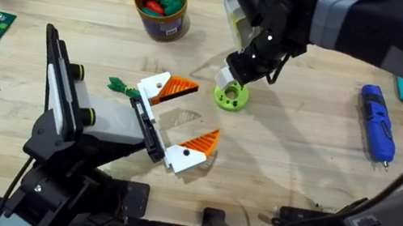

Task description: Pick up the gripper from the table and insert it into the empty holder that is missing its gripper. Then pick up a screw, insert it into the mounting hole, and use the screwdriver to tighten it. Finally, clean up the table by picking up the vegetable and placing it into the bucket.

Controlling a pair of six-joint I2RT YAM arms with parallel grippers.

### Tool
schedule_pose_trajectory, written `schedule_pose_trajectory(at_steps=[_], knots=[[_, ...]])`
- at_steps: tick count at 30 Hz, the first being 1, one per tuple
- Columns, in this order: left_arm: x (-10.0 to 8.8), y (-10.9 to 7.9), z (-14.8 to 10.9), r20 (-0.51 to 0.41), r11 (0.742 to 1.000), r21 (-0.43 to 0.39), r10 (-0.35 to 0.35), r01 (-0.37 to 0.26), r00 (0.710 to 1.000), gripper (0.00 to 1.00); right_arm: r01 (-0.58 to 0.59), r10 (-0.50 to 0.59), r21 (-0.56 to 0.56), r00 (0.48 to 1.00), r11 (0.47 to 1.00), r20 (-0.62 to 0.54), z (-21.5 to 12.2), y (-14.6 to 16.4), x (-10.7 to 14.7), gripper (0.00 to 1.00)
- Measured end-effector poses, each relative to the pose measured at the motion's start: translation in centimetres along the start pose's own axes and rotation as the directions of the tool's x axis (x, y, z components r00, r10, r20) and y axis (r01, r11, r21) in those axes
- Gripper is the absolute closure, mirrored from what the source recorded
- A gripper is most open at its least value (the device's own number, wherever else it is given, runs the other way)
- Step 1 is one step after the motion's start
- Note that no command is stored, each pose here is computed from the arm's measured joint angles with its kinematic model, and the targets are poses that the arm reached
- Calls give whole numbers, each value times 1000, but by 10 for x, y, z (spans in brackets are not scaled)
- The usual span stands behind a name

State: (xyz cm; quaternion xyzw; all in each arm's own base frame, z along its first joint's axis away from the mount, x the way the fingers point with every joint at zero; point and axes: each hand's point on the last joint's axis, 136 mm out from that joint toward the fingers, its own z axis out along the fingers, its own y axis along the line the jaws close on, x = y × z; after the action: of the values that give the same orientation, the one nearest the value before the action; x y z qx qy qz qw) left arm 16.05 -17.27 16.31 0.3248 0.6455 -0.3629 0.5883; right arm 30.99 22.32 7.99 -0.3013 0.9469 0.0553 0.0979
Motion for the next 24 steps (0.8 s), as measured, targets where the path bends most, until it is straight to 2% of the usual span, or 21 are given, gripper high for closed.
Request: schedule_pose_trajectory(at_steps=[8, 13, 18, 21, 24], knots=[[0, 0, 0, -2, 1000, 0, -2, 2, 1000, 14, -14, 14, -3, 996, 1000, -86, -5, 1, 21, 421], [0, 0, 0, -2, 1000, -2, -2, 2, 1000, 15, -13, 13, -4, 1000, 1000, 5, -44, 3, 16, 420], [0, 1, 0, -2, 1000, -4, -2, 2, 1000, 15, -33, 34, -7, 996, 999, 81, -87, 5, 21, 420], [0, 1, 0, -2, 1000, -4, -2, 2, 1000, 14, -57, 58, -14, 991, 998, 119, -92, 6, 19, 420], [0, 1, 0, -2, 1000, -5, -2, 2, 1000, 14, -83, 85, -18, 989, 996, 123, -76, 5, 24, 420]])
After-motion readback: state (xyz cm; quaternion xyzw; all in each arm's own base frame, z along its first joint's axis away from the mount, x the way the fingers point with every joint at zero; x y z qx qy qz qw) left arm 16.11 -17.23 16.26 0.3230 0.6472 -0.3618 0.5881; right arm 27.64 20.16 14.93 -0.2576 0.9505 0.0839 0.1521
